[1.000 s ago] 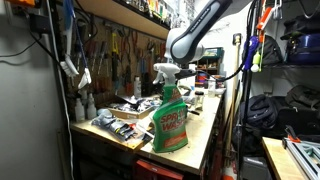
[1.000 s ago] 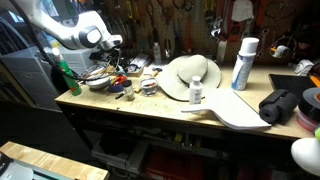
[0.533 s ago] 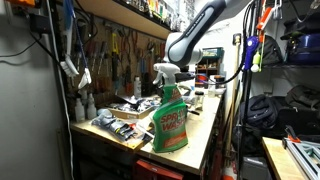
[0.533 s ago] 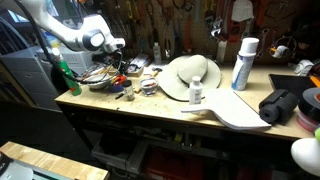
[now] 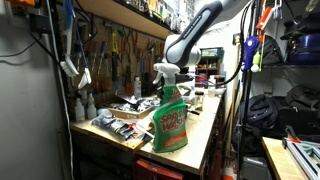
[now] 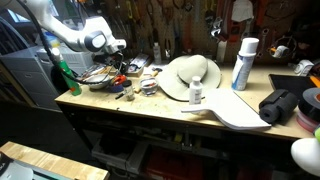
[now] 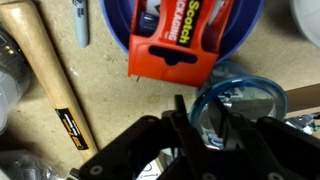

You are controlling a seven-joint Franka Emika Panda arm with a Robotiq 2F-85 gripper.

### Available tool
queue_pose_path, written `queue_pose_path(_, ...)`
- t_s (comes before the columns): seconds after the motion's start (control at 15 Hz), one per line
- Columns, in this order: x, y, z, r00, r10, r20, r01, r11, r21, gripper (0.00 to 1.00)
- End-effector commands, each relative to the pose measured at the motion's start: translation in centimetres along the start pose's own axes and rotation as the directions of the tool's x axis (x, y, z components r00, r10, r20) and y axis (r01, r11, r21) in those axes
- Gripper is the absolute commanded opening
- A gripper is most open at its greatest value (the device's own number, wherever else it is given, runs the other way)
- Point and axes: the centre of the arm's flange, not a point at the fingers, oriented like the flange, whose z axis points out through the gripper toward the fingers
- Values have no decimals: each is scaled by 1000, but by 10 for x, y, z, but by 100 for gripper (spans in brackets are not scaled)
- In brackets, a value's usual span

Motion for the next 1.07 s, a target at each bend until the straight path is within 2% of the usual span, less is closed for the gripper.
queue_pose_path(0.0, 2, 1, 6, 1000, -5, 14, 4, 1000, 27, 9)
queue_pose_path(0.33, 3, 2, -6, 999, -25, 25, 23, 996, 88, 11)
queue_pose_path(0.6, 1, 7, -51, 994, -88, -63, 90, 995, 41, 10)
queue_pose_path(0.8, -2, 4, -81, 986, -135, -99, 140, 989, 45, 11)
queue_pose_path(1.0, -11, -3, -102, 976, -187, -115, 191, 982, 18, 11)
